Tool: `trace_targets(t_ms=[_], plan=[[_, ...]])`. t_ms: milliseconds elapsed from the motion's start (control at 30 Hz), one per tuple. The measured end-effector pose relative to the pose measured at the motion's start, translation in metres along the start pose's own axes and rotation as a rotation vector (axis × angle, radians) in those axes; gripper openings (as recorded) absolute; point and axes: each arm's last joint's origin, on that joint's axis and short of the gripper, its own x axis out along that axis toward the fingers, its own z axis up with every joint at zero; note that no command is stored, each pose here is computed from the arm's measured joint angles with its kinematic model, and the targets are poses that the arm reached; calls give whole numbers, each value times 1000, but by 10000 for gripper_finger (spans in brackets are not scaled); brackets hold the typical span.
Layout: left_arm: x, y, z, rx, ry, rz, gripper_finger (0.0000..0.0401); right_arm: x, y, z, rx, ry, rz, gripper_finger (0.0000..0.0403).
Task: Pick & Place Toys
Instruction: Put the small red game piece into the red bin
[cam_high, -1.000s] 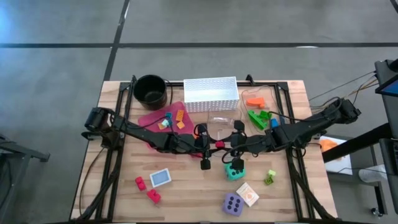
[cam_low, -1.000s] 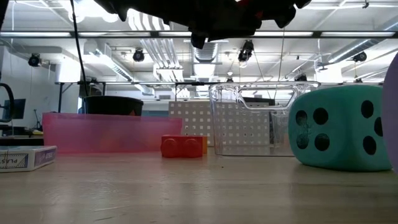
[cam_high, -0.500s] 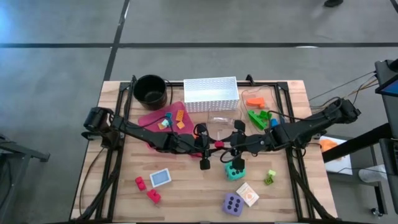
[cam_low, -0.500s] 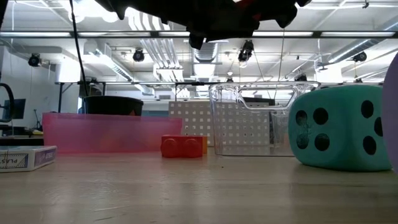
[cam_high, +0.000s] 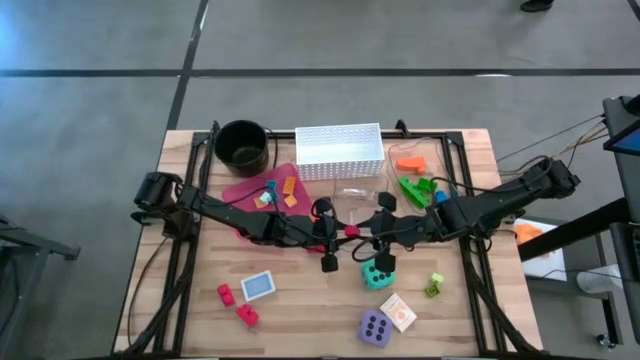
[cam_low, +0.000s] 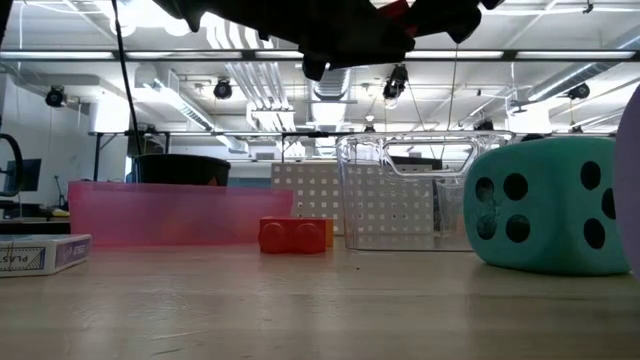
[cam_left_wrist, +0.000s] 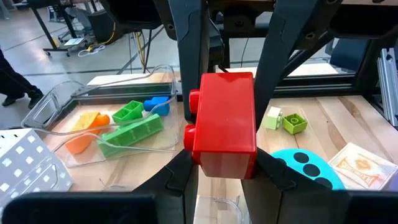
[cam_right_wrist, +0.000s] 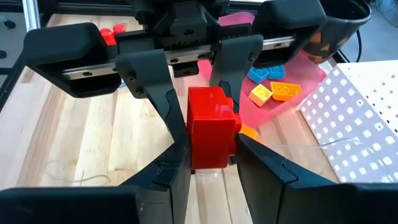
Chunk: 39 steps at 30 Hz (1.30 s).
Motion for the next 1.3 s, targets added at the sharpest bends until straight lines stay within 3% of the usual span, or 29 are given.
trace_targets(t_ms=[400,533,867,1100,1300], plan=[[-1,2,-2,-7,34,24,101,-1,-2,-6,20,62,-8,121],[-8,8,-2,-16,97,106,101,-4,-4,-10,6,100,-18,121],[-56,43,-2,-61,403,425,101,-2,-6,-23,20,219,-40,121],[-96,84,-27,-207,704,619,119,0,-8,-22,-13,215,-53,121],[-107,109,-65,-282,823,658,123,1,-9,-21,-135,210,-43,121]])
